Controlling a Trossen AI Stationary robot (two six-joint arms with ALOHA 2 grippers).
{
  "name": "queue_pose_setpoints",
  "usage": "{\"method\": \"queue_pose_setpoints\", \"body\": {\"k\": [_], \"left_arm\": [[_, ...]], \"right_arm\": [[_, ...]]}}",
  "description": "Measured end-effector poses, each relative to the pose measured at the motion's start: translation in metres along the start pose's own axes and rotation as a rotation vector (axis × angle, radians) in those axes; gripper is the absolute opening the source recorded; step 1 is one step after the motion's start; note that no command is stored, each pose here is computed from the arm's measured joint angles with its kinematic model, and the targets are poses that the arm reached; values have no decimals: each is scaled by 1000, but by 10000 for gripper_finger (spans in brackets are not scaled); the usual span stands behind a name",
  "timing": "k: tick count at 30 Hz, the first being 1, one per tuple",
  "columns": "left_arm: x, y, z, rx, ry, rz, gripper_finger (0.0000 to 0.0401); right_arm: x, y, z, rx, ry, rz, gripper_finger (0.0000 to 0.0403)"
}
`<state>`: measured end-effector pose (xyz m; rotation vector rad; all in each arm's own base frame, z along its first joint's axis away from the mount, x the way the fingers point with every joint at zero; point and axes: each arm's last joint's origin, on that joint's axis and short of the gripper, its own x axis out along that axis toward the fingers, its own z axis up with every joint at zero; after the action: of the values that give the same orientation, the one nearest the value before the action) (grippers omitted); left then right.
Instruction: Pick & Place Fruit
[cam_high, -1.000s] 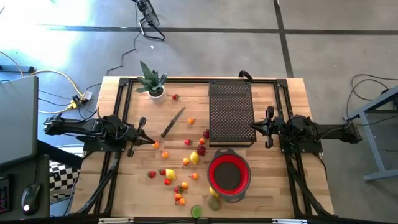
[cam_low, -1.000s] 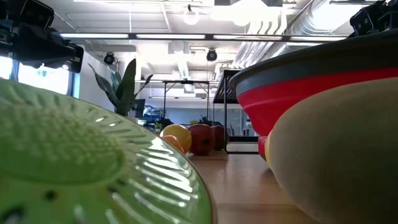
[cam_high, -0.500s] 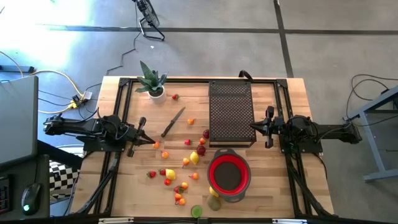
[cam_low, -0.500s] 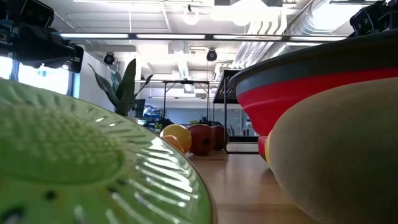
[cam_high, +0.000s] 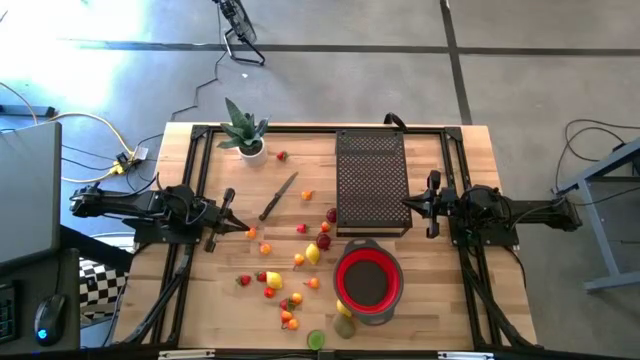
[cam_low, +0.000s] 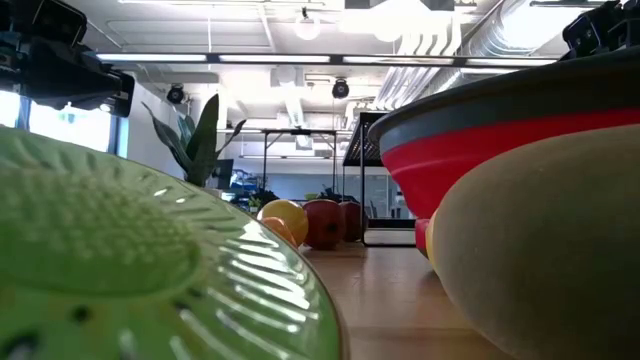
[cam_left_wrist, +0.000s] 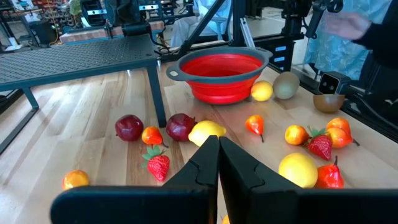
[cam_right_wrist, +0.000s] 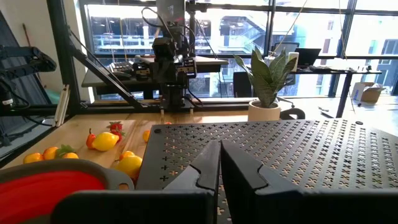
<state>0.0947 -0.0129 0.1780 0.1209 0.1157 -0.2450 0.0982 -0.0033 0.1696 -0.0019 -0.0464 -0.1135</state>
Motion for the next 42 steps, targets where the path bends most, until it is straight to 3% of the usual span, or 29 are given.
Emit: {"method": "queue_pose_setpoints", "body": {"k": [12,24,37,42], "left_arm": [[0,0,0,25,1,6,6],[0,0,1,-177,-5,-2,6],[0,0,0,-181,-1,8,6],[0,4,2,-162,-25,126,6]], "right_arm": [[0,0,0,0,0,0,8],[0,0,1,8,-5,13,8],[0,0,0,8,-4,10,8],[0,0,0,8,-4,10,8]]}}
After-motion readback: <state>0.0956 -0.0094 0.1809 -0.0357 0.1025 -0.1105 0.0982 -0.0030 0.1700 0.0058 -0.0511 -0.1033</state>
